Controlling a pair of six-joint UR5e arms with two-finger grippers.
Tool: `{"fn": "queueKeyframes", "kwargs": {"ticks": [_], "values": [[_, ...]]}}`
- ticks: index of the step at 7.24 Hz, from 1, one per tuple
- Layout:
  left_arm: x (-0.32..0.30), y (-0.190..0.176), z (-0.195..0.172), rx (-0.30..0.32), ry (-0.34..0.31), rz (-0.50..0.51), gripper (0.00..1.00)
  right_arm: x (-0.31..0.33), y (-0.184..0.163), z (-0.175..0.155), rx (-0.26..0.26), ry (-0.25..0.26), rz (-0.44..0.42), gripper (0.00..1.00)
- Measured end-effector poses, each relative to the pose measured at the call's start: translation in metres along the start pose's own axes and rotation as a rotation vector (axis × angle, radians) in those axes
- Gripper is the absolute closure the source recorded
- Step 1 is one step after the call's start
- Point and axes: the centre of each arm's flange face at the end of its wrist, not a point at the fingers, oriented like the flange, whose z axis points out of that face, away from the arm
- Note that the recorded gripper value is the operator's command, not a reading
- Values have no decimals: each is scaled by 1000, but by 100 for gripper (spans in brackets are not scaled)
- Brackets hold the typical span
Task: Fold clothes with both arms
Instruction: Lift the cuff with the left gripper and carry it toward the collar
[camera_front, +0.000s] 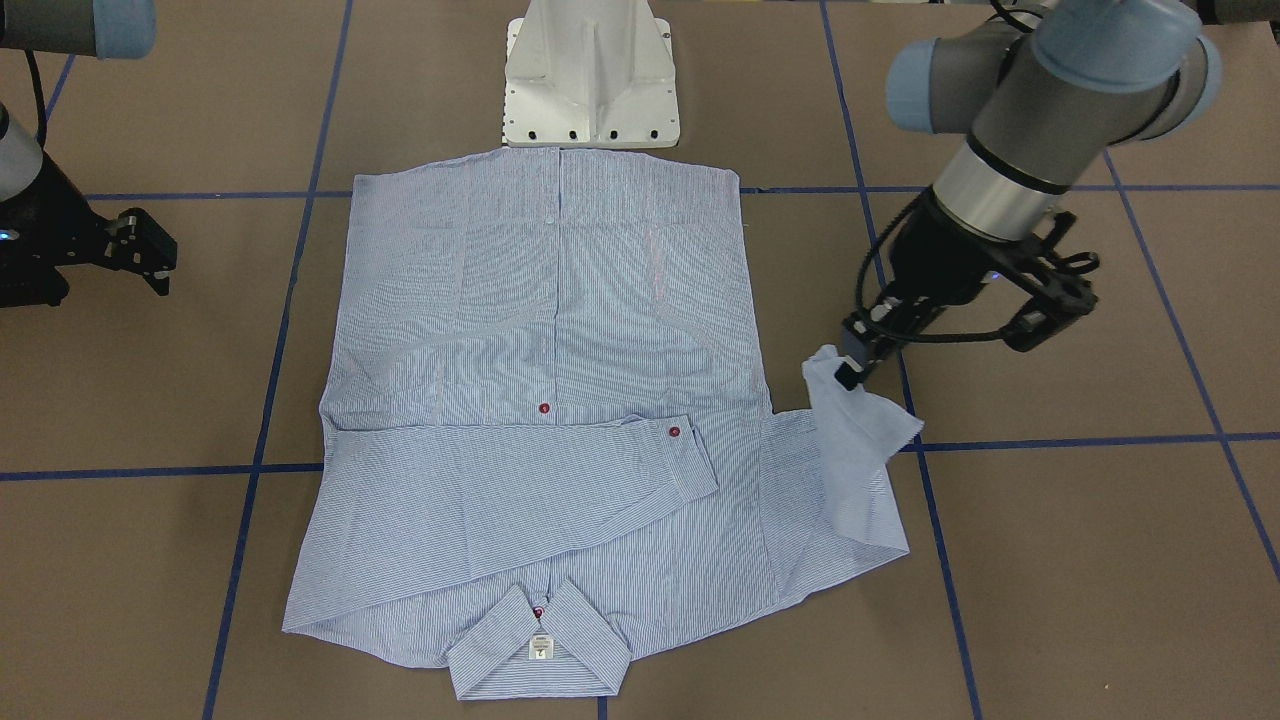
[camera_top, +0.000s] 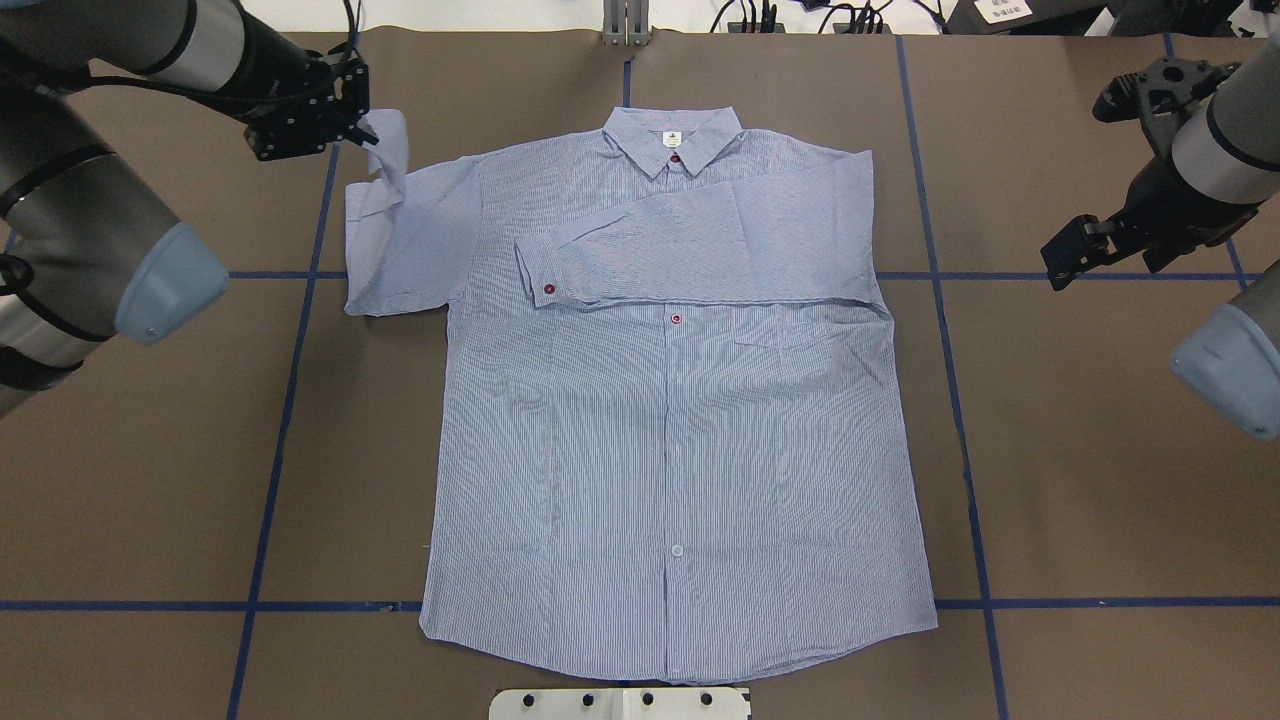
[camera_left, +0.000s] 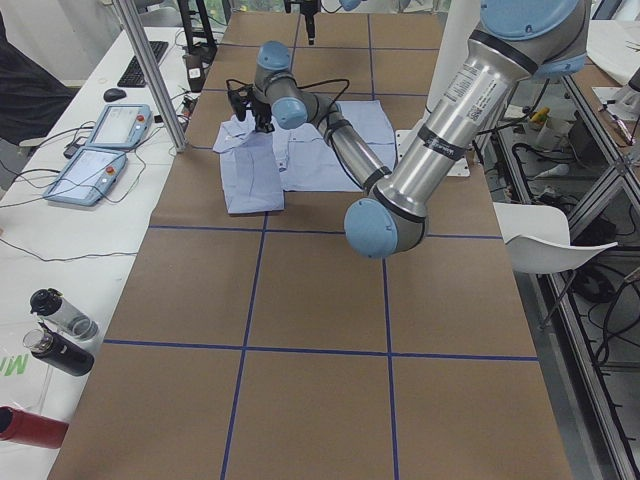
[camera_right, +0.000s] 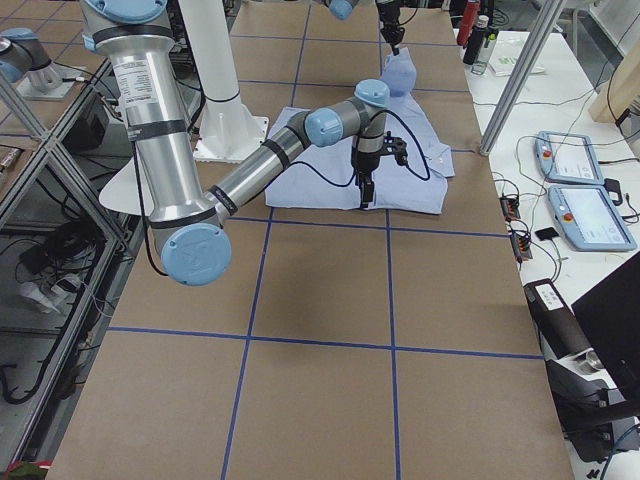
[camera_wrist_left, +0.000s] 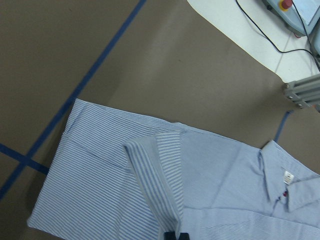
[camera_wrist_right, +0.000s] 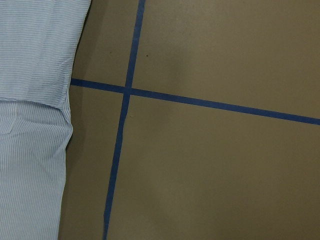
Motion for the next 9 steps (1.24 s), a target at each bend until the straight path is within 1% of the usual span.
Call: {"fn": "queueKeyframes", "kwargs": {"ticks": [2, 3, 9], "values": [[59, 34, -3, -47, 49, -65, 100, 4, 0, 1, -3, -1, 3, 0], [71, 43, -5, -67, 56, -79, 100, 4, 0, 1, -3, -1, 3, 0], [94, 76, -1, -119, 72, -116, 100, 5, -1, 3, -6, 3, 5, 0]]}}
